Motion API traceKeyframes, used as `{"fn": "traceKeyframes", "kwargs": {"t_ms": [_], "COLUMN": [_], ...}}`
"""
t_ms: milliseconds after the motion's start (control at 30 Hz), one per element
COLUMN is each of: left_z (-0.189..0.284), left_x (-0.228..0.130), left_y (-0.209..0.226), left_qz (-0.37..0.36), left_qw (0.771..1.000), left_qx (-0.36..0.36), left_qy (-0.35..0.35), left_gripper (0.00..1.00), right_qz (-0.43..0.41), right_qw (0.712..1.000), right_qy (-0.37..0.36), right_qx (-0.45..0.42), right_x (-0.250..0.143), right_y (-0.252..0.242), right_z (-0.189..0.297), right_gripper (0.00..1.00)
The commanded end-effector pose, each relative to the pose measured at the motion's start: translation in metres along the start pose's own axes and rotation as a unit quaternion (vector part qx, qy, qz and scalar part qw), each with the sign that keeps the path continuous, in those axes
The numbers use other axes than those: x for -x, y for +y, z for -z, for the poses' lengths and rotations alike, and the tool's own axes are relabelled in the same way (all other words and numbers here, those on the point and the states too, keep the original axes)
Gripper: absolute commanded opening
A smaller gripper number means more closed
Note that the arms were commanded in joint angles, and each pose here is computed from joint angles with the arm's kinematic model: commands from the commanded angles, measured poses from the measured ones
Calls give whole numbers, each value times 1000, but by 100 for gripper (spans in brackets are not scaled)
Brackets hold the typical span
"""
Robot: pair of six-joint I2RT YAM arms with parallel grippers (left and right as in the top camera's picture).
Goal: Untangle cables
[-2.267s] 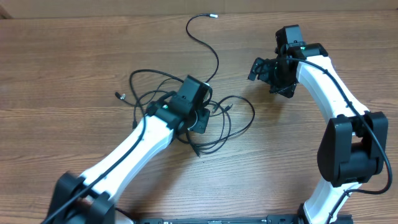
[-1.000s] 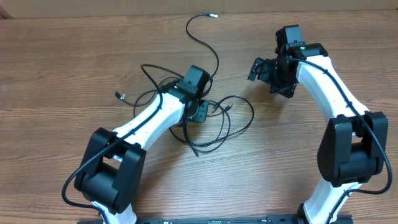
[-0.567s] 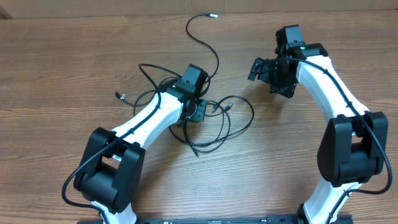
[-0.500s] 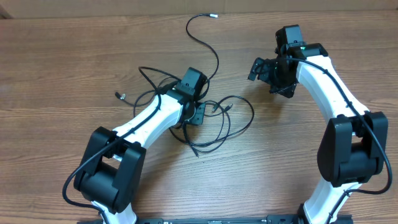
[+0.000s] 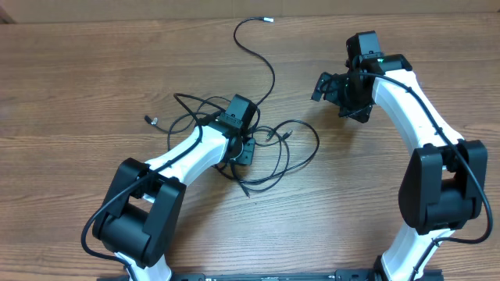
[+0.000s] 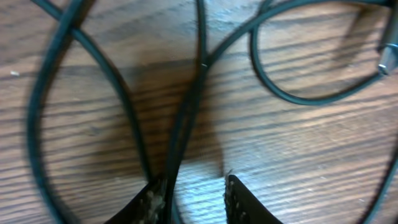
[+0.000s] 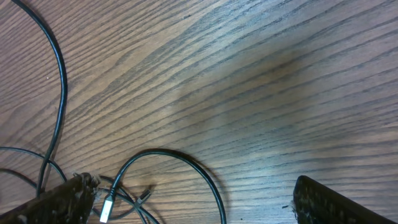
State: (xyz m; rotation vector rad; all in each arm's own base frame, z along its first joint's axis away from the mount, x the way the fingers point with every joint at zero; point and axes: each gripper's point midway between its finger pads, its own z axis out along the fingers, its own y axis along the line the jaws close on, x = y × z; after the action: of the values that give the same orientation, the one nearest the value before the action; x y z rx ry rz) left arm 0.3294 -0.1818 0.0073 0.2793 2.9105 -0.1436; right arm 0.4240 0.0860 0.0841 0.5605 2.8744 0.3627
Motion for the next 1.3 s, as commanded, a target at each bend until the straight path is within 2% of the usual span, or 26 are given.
{"fn": "traceKeyframes", "kwargs": {"t_ms": [0,300,533,867,1067,1167,1267], "left_z": [-4,1,-1,-9,-9,-8,4], "left_x": [-11,-20,-21,-27,-27,-27,-22], "left_y": [-15,-40,-41,-48,-49,-50,-60], "left_qz": [6,7,10,33,32,32,-4], "left_qw": [998,991,990,986,985,985,981], "left_qx": [-50,-124,-127,-156,-159,-162,-193], "left_qy": [26,52,53,49,50,51,39], "left_gripper": [35,34,31,31,4,4,4], "right_qz": [1,1,1,1,1,1,1], "right_qw": [1000,1000,1000,1000,1000,1000,1000], "right_qy": [-1,-1,-1,-1,-1,-1,-1], "right_qx": [1,1,1,1,1,1,1], "right_x": [0,0,0,0,0,0,0], "right_y": [1,1,1,1,1,1,1], "right_z": [1,1,1,1,1,1,1], "right_gripper": [100,100,100,100,100,100,100]}}
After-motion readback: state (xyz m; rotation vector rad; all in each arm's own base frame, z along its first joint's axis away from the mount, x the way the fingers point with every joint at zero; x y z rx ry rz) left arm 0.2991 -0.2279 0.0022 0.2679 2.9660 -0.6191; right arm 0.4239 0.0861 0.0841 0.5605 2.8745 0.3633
